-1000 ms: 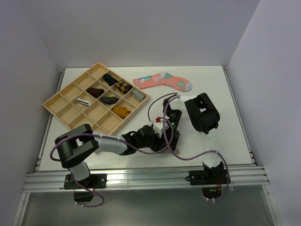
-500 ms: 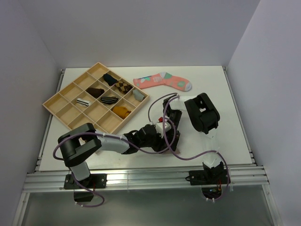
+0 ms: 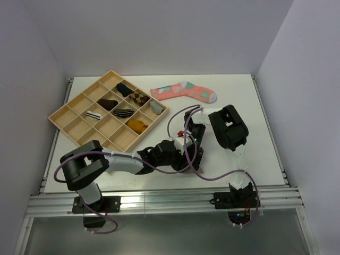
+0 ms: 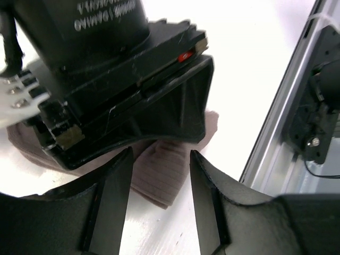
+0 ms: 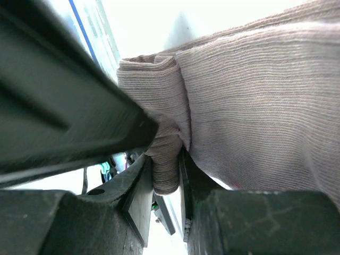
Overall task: Roll the socks
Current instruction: Roll the sock at the center of the board.
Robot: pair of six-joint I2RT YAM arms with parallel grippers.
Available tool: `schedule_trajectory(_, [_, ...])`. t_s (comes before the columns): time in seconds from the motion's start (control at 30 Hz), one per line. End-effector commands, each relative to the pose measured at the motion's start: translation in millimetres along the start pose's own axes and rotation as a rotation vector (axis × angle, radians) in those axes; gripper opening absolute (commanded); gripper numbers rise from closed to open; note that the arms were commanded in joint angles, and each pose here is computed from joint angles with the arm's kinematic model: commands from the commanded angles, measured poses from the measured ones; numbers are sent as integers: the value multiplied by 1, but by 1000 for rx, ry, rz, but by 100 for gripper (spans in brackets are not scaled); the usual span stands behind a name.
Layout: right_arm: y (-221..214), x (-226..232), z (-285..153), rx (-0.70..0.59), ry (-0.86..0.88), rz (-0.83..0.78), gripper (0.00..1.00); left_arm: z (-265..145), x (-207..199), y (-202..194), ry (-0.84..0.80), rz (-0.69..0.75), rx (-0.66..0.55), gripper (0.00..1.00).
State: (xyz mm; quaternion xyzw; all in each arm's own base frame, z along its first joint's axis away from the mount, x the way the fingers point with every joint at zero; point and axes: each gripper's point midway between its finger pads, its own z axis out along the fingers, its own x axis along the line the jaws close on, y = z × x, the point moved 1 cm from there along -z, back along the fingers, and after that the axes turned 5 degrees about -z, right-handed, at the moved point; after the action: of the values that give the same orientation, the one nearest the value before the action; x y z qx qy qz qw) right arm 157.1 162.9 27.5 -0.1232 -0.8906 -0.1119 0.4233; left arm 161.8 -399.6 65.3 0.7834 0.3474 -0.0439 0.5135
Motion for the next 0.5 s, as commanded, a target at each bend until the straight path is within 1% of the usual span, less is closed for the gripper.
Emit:
schedule_trajectory(0.0, [2,-28,-1,10,-80,-48,12,-4,-14,23,-45,45,-74,53])
schedule_trajectory(0.17, [2,-29,-1,9,-83,-47,11,5,-13,11,-59,49,-22,54])
schedule_trajectory(0.47, [1,-30,1,13,-81,-41,11,14,-12,-5,-84,41,18,54])
